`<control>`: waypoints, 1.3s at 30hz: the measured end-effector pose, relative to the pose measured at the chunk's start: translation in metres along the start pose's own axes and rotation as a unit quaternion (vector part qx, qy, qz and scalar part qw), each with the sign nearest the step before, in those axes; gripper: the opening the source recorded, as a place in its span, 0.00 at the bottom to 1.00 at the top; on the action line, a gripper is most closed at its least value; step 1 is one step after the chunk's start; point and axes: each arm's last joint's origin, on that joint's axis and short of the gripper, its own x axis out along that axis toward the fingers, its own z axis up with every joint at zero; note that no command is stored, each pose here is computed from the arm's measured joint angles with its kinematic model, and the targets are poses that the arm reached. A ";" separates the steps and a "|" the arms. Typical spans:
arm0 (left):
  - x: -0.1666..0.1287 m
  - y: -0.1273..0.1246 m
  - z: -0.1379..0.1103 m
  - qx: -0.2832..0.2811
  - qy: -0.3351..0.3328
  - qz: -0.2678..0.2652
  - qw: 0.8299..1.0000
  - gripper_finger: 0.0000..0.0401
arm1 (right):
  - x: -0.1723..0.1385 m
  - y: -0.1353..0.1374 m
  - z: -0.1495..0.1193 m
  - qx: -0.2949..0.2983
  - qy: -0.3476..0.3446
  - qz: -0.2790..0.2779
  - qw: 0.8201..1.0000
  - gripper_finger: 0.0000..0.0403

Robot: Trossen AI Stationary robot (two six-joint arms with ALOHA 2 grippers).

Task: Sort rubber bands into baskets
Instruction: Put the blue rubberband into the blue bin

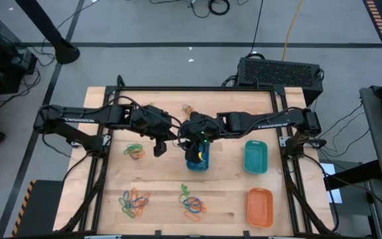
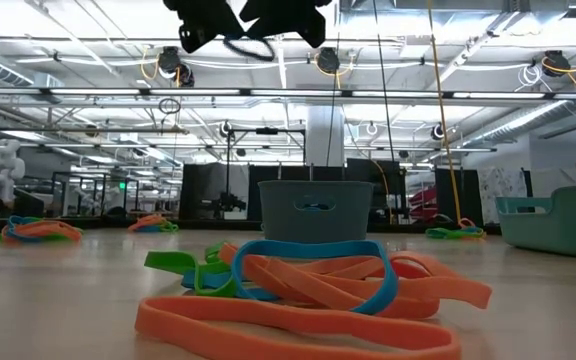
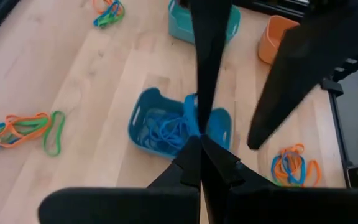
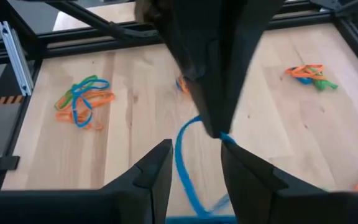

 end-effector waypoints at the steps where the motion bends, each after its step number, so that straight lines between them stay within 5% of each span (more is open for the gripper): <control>1: 0.000 0.000 -0.001 0.000 0.003 0.000 1.000 0.00 | 0.000 0.000 0.000 0.000 0.000 0.000 1.000 0.32; 39: 0.002 -0.002 0.000 0.016 0.010 -0.036 0.999 0.00 | 0.000 -0.002 -0.004 -0.011 0.024 -0.006 1.000 0.27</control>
